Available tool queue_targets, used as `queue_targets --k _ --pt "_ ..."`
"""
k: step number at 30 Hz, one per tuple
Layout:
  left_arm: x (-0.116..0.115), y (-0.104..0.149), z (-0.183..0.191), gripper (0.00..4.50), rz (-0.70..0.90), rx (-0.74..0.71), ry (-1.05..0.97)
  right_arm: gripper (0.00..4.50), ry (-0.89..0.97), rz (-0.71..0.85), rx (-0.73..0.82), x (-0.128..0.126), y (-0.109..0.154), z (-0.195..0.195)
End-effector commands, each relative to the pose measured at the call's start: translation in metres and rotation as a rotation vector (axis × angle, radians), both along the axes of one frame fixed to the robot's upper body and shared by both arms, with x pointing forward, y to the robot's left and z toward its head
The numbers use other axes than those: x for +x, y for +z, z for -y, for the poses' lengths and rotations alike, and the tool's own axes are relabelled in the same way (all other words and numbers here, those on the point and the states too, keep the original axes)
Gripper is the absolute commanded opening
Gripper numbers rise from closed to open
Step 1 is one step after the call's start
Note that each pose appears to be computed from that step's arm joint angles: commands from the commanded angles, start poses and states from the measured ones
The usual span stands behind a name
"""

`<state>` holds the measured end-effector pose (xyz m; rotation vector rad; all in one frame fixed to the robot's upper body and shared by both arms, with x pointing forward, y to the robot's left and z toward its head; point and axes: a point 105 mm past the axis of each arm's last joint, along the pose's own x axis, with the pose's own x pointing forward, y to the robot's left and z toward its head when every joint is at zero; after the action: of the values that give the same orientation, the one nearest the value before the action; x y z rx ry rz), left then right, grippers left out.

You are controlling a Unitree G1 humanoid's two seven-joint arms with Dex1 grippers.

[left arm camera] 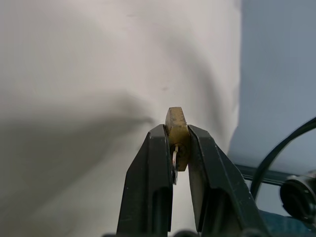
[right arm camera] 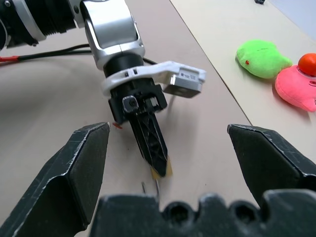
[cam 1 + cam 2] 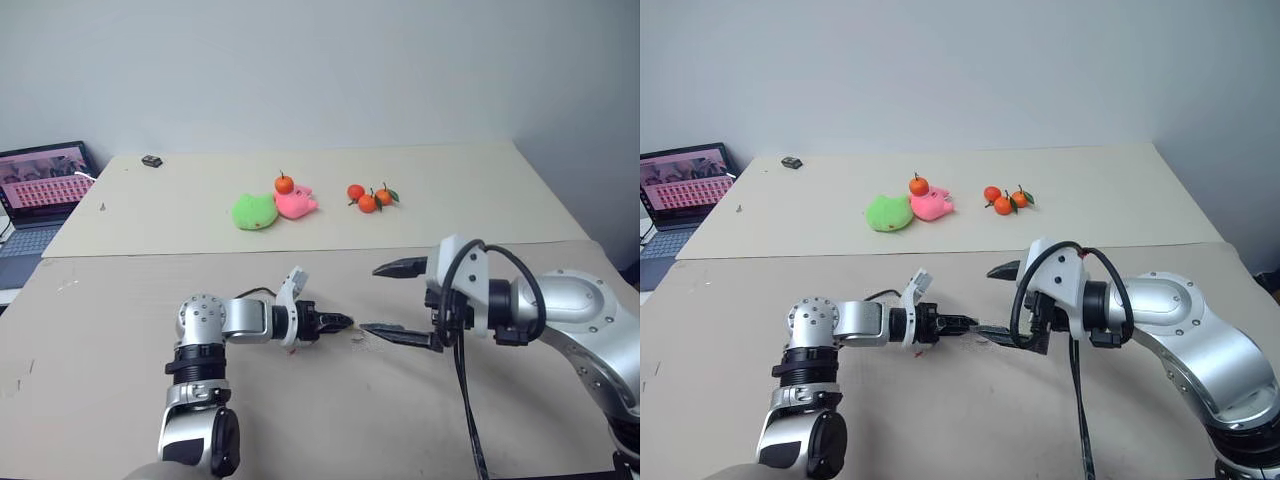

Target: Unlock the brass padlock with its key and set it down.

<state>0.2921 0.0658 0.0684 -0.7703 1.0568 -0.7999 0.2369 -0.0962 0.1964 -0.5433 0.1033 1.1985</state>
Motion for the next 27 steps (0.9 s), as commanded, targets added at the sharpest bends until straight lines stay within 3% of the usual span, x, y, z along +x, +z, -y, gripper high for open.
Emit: queue_targets --k 1,7,16,20,27 --pt "0.004 0.010 -0.025 0.03 0.024 0.016 0.034 4.50 0.015 0.067 0.007 0.000 0.011 -0.002" --pt "0.008 0.013 -0.064 0.03 0.013 0.084 0.094 4.50 0.038 0.077 0.016 0.006 0.012 -0.005" --pt "0.026 0.044 -0.007 0.03 0.078 -0.125 0.066 4.50 0.066 0.103 0.013 0.011 0.014 -0.013" --pt "0.025 0.028 0.028 0.03 0.021 -0.109 0.029 4.50 0.054 0.109 0.002 0.009 0.015 -0.011" --pt "0.002 0.005 0.042 0.03 -0.013 -0.024 -0.096 4.50 0.001 0.114 -0.005 0.005 0.017 -0.005"
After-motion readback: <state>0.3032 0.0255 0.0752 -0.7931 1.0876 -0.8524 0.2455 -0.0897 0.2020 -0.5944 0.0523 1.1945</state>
